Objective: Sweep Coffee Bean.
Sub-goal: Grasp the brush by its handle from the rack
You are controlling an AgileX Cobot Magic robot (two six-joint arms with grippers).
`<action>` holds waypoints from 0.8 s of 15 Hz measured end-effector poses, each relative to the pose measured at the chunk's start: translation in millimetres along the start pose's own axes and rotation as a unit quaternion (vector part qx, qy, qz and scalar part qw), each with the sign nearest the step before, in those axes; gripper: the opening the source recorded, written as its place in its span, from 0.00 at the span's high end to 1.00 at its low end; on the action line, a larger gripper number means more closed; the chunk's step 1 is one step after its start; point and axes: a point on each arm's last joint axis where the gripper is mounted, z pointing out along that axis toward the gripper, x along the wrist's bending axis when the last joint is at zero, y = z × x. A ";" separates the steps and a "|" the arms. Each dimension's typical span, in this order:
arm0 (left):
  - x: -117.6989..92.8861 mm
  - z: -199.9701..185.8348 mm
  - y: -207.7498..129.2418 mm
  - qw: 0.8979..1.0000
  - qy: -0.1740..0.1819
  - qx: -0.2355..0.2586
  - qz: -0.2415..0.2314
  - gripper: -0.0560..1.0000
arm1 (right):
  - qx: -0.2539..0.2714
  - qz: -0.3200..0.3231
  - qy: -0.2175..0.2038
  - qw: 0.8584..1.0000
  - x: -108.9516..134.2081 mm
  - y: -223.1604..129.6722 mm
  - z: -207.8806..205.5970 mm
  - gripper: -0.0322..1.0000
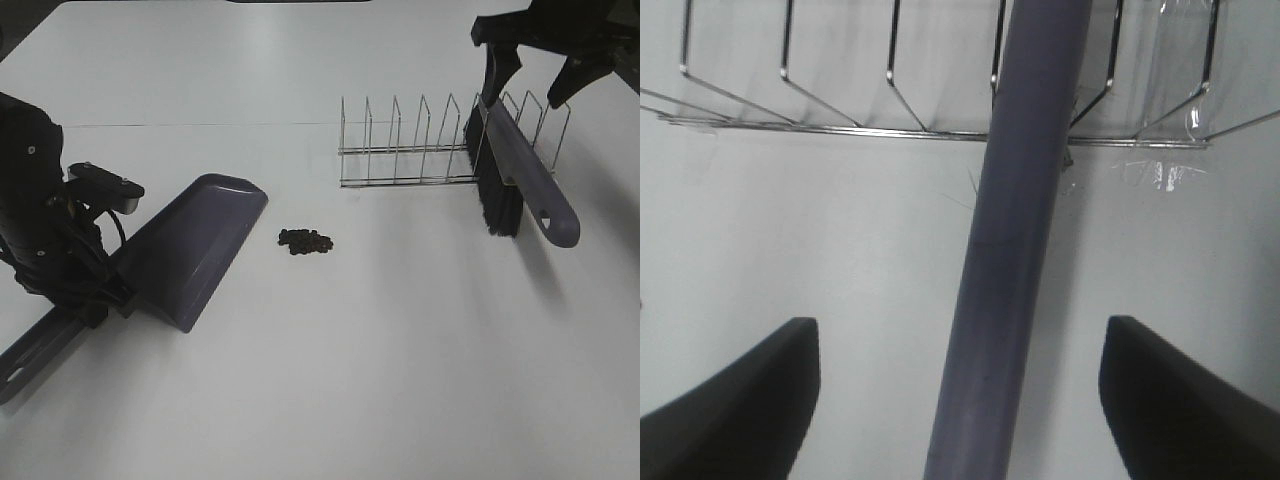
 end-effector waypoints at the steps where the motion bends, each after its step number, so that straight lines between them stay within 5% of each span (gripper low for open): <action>1: 0.0 0.0 0.0 1.000 0.000 0.000 0.000 0.63 | 0.023 -0.007 -0.009 1.000 -3.4 -0.1 22.1 0.32; 12: -0.2 0.0 0.0 1.000 -0.001 0.000 -0.002 0.63 | 0.084 -0.016 0.000 0.996 -6.6 -5.2 80.2 0.34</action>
